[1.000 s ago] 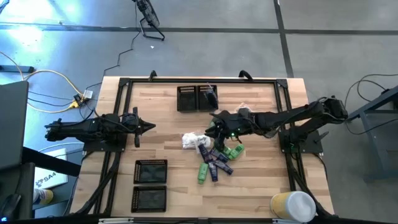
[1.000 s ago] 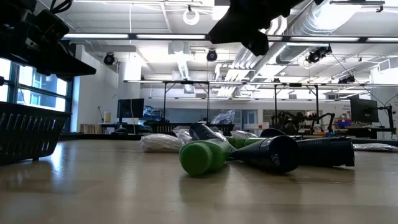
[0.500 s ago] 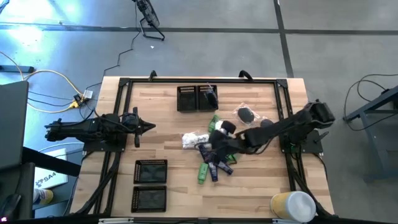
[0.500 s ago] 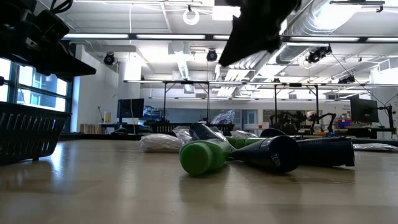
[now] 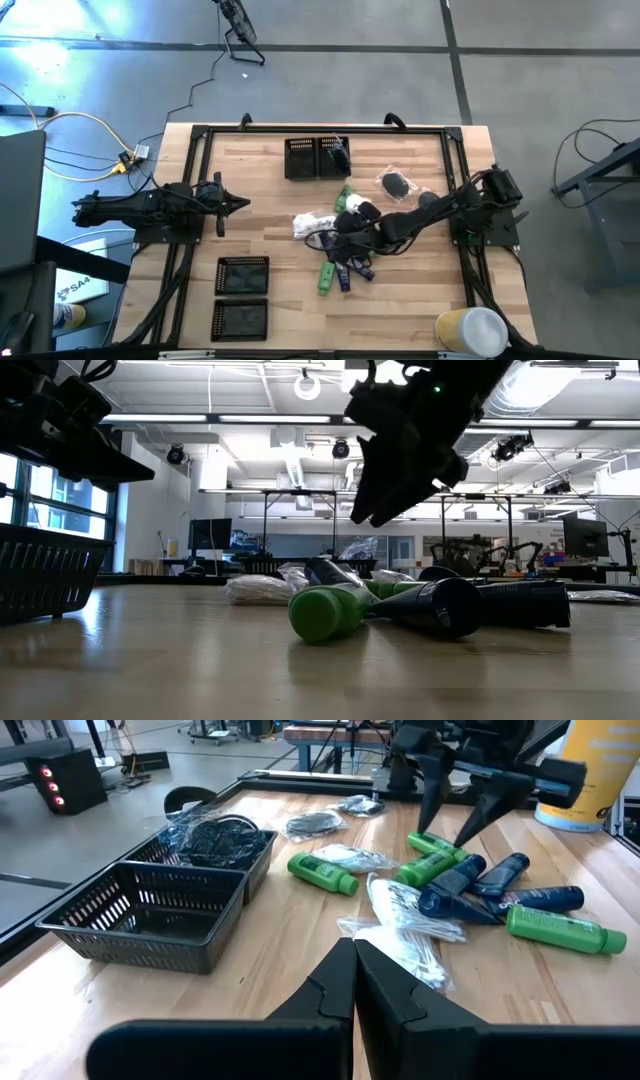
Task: Pick & Place Travel size toiletries
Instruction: Put the white cotton pack into the top middle basket
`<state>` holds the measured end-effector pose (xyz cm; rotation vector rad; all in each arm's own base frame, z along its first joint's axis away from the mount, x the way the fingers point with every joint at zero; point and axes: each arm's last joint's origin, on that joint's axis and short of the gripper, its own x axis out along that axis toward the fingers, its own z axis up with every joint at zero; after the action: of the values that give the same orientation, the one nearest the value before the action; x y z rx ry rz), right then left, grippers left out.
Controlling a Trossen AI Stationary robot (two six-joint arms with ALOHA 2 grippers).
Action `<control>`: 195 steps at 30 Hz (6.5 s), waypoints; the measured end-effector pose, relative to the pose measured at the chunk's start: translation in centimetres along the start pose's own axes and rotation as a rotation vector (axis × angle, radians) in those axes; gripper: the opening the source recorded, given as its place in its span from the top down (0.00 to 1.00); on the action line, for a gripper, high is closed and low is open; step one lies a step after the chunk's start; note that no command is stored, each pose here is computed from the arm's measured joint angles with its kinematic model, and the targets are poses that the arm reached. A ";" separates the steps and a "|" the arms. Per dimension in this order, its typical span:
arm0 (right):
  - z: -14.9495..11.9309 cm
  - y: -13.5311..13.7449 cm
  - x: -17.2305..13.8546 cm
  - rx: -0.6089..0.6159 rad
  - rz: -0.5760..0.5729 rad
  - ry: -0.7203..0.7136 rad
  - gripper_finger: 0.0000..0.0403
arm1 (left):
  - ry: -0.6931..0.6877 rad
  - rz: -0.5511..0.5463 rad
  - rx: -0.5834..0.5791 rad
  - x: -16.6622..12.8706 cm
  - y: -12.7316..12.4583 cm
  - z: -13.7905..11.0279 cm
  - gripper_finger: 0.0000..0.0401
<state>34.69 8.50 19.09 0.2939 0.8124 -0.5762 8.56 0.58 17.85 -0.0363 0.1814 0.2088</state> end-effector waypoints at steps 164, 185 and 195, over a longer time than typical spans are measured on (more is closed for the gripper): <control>4.3 -4.4 -0.8 0.005 -0.358 -0.095 0.99 | 0.048 -0.002 0.036 0.0 0.0 -0.5 1.00; 10.0 -7.5 -3.6 -0.122 -0.269 -0.279 0.99 | -0.143 0.051 -0.008 -0.1 0.1 1.3 0.84; 10.8 -7.5 -3.4 -0.195 -0.186 -0.289 0.99 | -0.234 0.156 -0.124 -0.2 0.4 2.1 0.41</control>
<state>34.87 -1.19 28.54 -0.0448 0.6129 -0.6898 8.64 1.07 20.00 -0.1203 -0.0623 0.3772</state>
